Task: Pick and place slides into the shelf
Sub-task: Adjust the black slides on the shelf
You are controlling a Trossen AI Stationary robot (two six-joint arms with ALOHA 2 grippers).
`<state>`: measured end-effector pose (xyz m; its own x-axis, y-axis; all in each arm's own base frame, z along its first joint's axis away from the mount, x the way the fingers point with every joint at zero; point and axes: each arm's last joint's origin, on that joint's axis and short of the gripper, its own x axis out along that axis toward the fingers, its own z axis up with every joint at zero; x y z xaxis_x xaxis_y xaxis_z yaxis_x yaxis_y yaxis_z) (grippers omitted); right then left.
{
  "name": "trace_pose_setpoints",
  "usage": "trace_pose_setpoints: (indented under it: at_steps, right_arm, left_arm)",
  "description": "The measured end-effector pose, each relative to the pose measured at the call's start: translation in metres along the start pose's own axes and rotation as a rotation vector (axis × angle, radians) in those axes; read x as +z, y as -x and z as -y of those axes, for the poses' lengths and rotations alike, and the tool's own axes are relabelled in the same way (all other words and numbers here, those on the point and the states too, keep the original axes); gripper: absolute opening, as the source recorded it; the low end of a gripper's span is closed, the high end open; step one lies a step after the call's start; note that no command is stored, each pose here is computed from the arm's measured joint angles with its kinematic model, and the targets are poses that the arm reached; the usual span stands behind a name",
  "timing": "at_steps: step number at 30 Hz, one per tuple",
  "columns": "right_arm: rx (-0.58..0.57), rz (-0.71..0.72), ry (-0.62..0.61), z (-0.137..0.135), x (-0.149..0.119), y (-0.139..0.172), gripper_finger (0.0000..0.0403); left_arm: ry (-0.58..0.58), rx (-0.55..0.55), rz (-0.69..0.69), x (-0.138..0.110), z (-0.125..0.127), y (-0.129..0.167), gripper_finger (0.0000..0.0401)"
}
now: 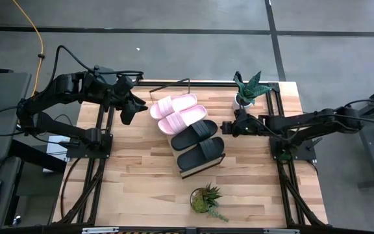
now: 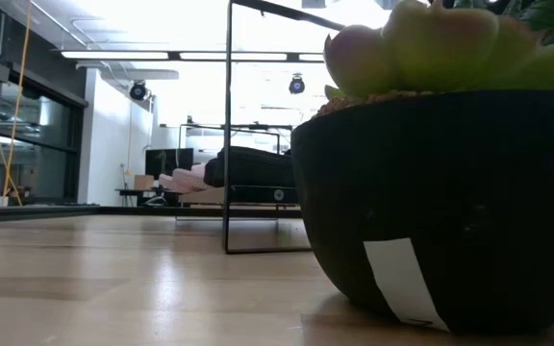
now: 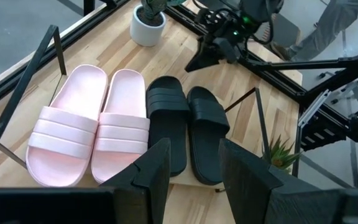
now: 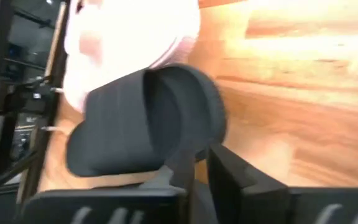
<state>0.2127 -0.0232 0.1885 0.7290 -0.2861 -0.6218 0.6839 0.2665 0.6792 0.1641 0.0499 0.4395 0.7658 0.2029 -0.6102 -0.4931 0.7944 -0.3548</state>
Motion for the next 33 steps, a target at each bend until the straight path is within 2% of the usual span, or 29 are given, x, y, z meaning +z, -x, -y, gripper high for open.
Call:
trace_pose_setpoints:
  at_steps: [4, 9, 16, 21, 26, 33]
  right_arm:
    - [-0.010, -0.020, 0.018, 0.004, 0.007, -0.002, 0.0004]
    - [-0.031, -0.001, 0.003, 0.009, 0.017, -0.005, 0.0008]
    - [-0.055, -0.084, 0.002, 0.017, 0.020, -0.022, 0.0002]
    - [-0.050, -0.063, 0.000, 0.017, 0.020, -0.035, 0.0002]
    - [-0.104, -0.051, -0.011, 0.023, 0.020, -0.043, 0.0002]
    - [-0.057, -0.059, -0.006, 0.021, 0.020, -0.049, 0.0002]
  left_arm:
    - [0.003, 0.000, 0.000, 0.000, 0.000, 0.000, 0.0126]
    - [0.003, 0.000, 0.001, 0.000, 0.000, 0.000, 0.0127]
    - [0.004, 0.000, 0.000, 0.000, 0.000, 0.000, 0.0126]
    - [0.011, 0.005, -0.009, -0.001, 0.000, 0.000, 0.0126]
    - [0.012, 0.012, -0.024, -0.002, -0.001, 0.000, 0.0127]
    - [0.012, 0.013, -0.027, -0.003, -0.001, 0.000, 0.0126]
